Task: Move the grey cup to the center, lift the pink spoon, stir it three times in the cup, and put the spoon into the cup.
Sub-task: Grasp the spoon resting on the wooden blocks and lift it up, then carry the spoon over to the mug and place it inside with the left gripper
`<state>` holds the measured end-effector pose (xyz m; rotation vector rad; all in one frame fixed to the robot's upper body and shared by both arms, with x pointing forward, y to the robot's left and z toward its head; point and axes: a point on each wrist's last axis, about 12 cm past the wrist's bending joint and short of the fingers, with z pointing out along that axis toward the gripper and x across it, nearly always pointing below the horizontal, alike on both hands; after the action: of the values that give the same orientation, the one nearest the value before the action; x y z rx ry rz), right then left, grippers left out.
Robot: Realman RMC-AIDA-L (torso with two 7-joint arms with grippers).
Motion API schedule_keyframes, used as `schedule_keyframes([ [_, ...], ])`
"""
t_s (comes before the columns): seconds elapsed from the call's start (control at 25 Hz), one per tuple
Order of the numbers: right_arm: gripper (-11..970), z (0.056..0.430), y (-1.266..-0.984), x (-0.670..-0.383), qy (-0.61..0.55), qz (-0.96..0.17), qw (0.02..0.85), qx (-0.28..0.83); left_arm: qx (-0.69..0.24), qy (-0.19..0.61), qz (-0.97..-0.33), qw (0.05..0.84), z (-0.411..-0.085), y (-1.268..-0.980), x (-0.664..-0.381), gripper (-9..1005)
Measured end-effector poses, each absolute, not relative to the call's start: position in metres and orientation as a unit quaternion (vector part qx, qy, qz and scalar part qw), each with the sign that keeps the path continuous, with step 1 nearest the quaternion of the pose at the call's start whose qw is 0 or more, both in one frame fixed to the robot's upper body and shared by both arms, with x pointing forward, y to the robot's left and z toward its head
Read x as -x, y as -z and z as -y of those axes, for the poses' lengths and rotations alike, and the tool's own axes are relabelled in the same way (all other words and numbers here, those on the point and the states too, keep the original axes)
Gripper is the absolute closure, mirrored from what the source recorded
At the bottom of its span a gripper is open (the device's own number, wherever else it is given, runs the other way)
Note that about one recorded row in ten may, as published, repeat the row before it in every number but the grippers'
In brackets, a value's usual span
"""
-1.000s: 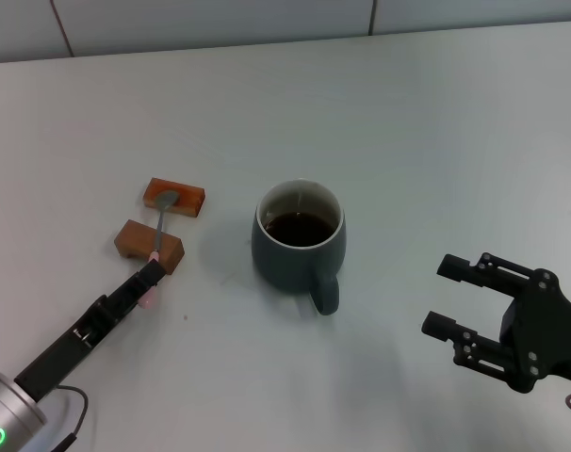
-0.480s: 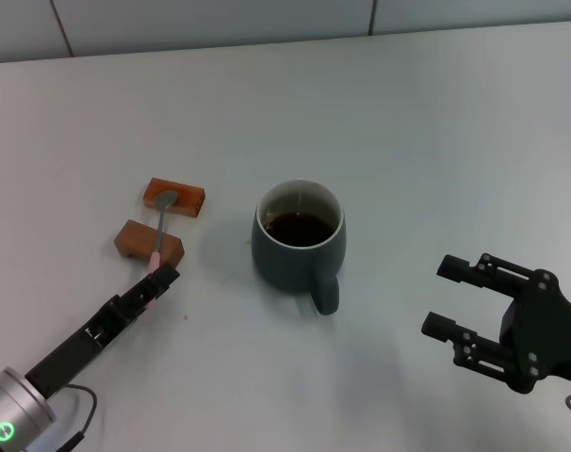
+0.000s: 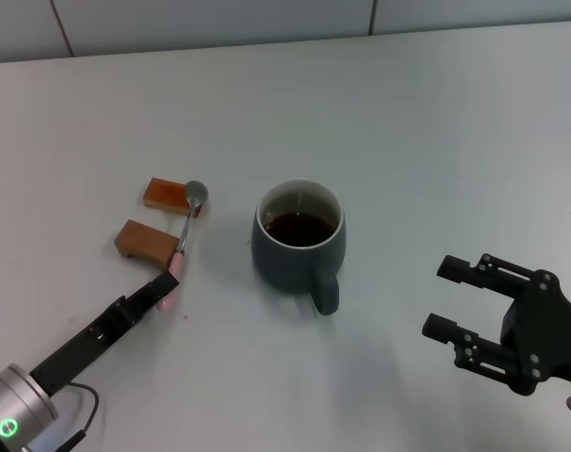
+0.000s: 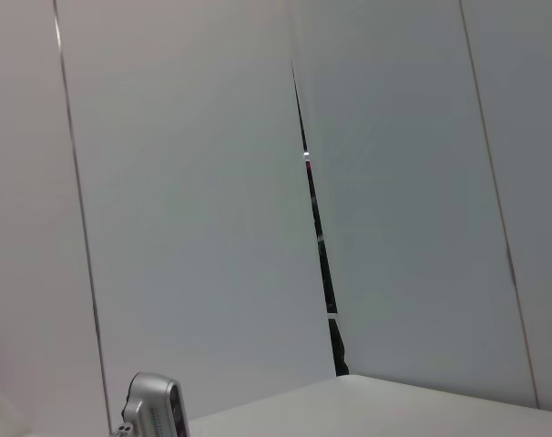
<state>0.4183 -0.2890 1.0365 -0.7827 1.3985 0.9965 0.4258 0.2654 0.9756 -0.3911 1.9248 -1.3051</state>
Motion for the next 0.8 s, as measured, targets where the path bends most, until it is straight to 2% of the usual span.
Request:
schedule_keyframes([
  [0.2,293,0.289,-1.036,-0.418,-0.428,-0.600,0.587,0.336,0.144,0.510,-0.756,0.385,-0.265,-0.977,-0.428,849],
  [0.52,293,0.289,-1.037,-0.418,-0.428,-0.600,0.587,0.336,0.114,0.519,-0.741,0.411,-0.272,-0.989,-0.441,876],
  [0.56,293,0.289,-1.037,-0.418,-0.428,-0.600,0.587,0.335,0.076,0.526,-0.735,0.421,-0.275,-1.001,-0.455,875],
  [0.68,293,0.289,-1.037,-0.419,-0.426,-0.601,0.588,0.334,0.047,0.527,-0.734,0.426,-0.279,-1.010,-0.465,875],
  [0.76,293,0.290,-1.037,-0.419,-0.425,-0.601,0.589,0.333,-0.035,0.510,-0.734,0.447,-0.294,-1.040,-0.490,875],
  [0.8,293,0.290,-1.037,-0.419,-0.424,-0.601,0.590,0.333,-0.048,0.507,-0.733,0.451,-0.295,-1.045,-0.494,875],
])
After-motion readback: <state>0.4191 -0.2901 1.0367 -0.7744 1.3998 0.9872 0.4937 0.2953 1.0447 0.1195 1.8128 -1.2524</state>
